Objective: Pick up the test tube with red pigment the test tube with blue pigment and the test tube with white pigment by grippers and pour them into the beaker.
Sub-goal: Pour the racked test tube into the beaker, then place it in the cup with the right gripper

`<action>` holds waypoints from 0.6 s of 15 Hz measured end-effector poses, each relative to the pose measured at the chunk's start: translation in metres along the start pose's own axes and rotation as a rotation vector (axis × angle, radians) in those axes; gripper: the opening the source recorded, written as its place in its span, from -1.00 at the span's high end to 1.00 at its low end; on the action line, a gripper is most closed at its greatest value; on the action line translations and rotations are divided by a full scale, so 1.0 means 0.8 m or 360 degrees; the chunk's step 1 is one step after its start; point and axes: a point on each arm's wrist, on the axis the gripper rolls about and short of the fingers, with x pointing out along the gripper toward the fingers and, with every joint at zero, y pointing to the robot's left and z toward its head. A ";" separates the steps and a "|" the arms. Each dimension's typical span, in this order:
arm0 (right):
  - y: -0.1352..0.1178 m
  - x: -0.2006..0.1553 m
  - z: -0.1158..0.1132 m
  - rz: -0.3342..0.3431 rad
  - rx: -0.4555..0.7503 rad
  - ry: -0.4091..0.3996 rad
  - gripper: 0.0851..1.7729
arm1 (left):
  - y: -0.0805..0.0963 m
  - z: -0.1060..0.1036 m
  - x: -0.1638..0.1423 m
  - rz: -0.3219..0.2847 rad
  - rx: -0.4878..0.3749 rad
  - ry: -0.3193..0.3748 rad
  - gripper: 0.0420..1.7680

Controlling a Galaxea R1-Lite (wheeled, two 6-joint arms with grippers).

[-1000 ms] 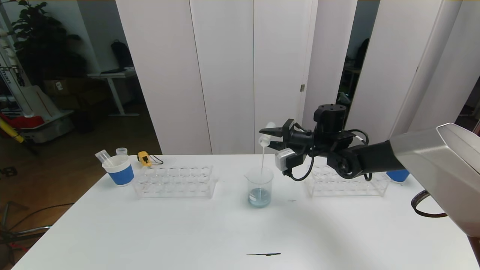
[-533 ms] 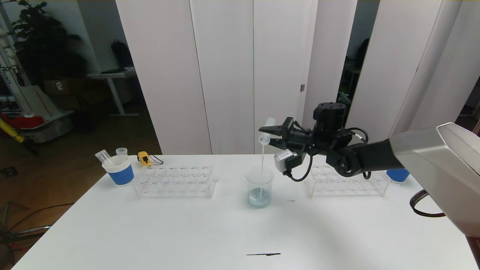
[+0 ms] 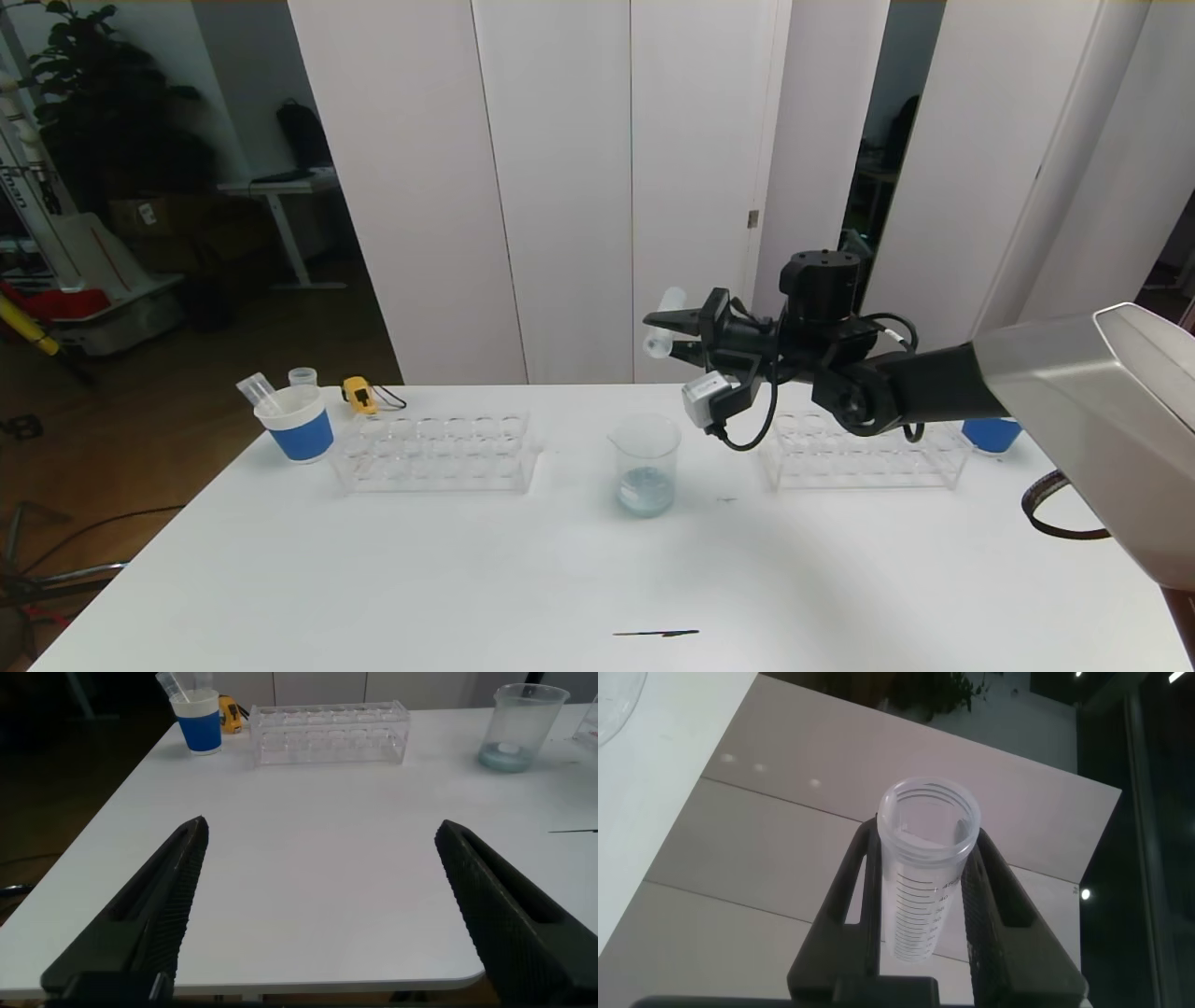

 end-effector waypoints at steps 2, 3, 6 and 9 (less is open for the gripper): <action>-0.001 0.001 0.001 -0.0004 -0.0005 -0.0002 0.41 | 0.000 0.000 0.000 0.0000 -0.0001 0.0000 -0.96; -0.002 0.001 0.001 -0.0003 -0.0005 0.0001 0.41 | 0.000 0.000 0.000 0.0000 0.0000 0.0000 -0.96; -0.010 -0.001 0.002 0.0001 0.0002 0.0050 0.41 | 0.000 0.000 0.000 0.0000 0.0000 0.0000 -0.96; -0.022 0.000 0.007 -0.0006 0.0108 0.0101 0.41 | 0.000 0.000 0.000 0.0000 0.0000 0.0000 -0.96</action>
